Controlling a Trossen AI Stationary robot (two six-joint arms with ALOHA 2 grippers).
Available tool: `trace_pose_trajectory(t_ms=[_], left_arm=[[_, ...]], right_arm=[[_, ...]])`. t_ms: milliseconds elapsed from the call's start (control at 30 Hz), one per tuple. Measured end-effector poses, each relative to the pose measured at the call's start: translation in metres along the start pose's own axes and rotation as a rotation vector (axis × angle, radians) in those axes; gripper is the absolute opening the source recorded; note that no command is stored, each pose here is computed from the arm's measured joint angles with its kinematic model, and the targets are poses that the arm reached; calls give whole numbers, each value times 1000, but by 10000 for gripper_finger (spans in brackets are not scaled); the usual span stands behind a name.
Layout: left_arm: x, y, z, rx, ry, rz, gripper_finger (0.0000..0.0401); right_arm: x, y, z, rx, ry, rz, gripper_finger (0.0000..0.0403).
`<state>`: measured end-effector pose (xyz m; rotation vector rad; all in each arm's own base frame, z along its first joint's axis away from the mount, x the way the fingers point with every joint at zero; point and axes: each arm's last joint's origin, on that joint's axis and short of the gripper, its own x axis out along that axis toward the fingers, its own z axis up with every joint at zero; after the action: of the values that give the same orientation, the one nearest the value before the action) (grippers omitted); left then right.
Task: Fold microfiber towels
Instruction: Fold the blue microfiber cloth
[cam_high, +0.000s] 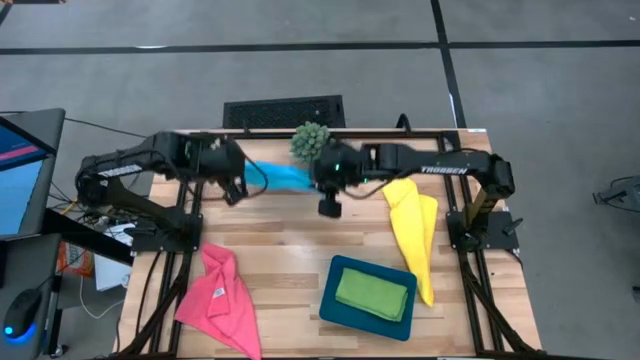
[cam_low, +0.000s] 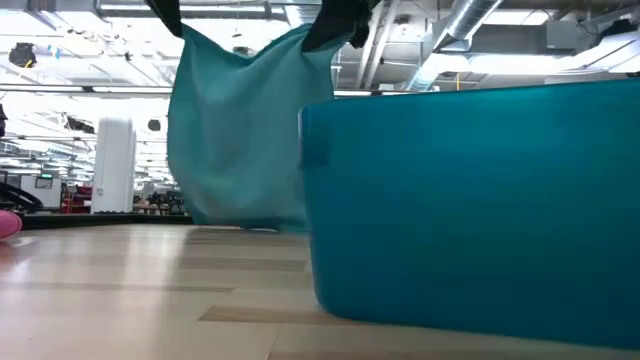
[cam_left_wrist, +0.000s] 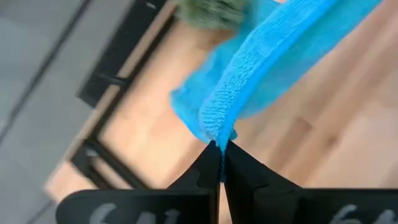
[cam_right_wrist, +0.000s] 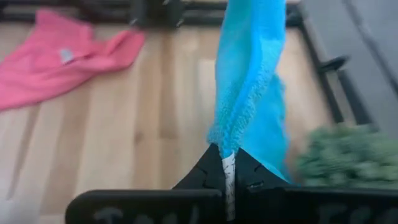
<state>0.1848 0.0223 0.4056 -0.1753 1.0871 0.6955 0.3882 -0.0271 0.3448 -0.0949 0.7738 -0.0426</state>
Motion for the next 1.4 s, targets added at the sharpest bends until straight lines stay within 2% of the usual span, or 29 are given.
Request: trace_pose_trajectory(t_ms=[200, 433, 533, 700, 900, 1033, 1133, 1233, 1400], left_arm=[[9, -39, -27, 33, 83, -78, 0], [30, -65, -60, 22, 160, -29, 0], [40, -68, -65, 25, 151, 10, 0], [57, -70, -72, 34, 144, 73, 0], [83, -70, -74, 34, 167, 78, 0], [96, -68, -73, 26, 179, 84, 0], [96, -66, -73, 3, 197, 77, 0], [94, -67, -75, -22, 241, 25, 0], [90, -73, -81, -36, 269, -20, 0]], right_arm=[[18, 42, -15, 2, 28, 74, 13], [32, 70, -32, 15, 45, 116, 17], [41, 64, -41, 31, 40, 107, 14], [59, 38, -59, 94, 37, 51, 22], [77, 15, -87, 167, 49, 40, 32], [80, 4, -95, 220, 59, 61, 27], [78, 7, -95, 244, 57, 133, 22], [71, 17, -89, 259, 34, 199, 21], [57, 38, -84, 230, 26, 244, 26]])
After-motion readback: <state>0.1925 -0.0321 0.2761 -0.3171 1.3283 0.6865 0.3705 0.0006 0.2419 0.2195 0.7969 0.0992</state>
